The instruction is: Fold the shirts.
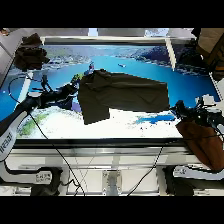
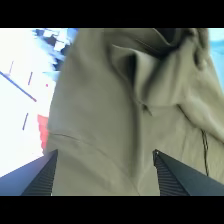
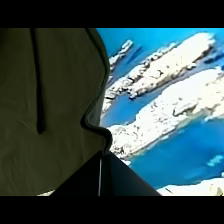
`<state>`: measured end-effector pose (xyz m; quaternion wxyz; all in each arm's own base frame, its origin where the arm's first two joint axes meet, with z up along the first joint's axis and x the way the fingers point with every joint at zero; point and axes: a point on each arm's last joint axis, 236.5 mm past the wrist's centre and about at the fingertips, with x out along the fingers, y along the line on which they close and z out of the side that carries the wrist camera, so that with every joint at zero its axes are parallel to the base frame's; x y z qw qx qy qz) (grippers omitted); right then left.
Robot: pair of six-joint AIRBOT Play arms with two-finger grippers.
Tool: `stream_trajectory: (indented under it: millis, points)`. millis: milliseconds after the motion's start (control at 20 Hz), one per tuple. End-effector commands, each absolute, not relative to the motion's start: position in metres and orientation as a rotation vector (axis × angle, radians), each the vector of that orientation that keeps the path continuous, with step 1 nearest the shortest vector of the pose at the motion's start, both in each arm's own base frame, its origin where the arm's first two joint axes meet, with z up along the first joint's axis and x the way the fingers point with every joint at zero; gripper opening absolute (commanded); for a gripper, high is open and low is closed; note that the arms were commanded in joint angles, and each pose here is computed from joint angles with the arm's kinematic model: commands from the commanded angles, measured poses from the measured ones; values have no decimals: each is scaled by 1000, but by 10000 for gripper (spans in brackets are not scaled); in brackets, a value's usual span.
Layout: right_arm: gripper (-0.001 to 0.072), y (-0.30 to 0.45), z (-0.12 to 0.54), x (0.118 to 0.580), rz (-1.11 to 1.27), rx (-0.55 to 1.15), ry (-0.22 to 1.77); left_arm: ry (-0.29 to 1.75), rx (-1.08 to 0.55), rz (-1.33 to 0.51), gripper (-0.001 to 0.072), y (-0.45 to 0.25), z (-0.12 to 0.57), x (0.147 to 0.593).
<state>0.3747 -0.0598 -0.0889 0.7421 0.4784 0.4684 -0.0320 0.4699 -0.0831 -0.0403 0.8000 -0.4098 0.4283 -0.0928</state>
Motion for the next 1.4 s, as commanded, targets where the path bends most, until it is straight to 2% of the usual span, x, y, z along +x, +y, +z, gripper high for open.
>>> stream_trajectory:
  millis: [0,100,150,200,300,500,550,600,900,950,1050,1100,1150,1200,1350]
  points:
    - [30,-57,-83,375,-51,1050,1023,987,-970,-189,654,-75,-53,460]
    - [30,-55,-82,374,-46,1052,1026,1035,-1013,-185,649,-72,-65,454]
    - [30,-55,-82,374,-44,1056,1026,1055,-1019,-188,600,-74,-70,451]
    - [30,-54,-81,375,-43,1059,1023,1080,-1024,-198,582,-77,-75,447]
    - [30,-54,-79,377,-41,1075,1012,1123,-1028,-218,582,-83,-84,442]
    - [30,-51,-74,382,-21,1088,990,1122,-1025,-224,539,-81,-87,455]
    - [30,-51,-73,383,-20,1093,985,1118,-1015,-231,497,-82,-86,459]
    - [30,-51,-72,383,-18,1095,982,1121,-1004,-241,486,-85,-86,464]
    - [30,-50,-71,383,-14,1099,981,1196,-974,-288,486,-110,-95,480]
    - [30,-50,-72,383,-14,1099,982,1206,-979,-294,466,-113,-96,480]
    - [30,-50,-71,383,-14,1099,981,1212,-977,-299,415,-117,-98,481]
    - [30,-50,-71,383,-14,1099,981,1213,-981,-302,349,-118,-98,481]
    - [30,-50,-71,383,-14,1099,981,1218,-982,-309,206,-119,-97,479]
    - [30,-50,-71,383,-13,1099,982,1223,-976,-327,5,-121,-95,478]
    - [30,-49,-68,383,-4,1095,978,1172,-1023,-388,12,-130,-79,486]
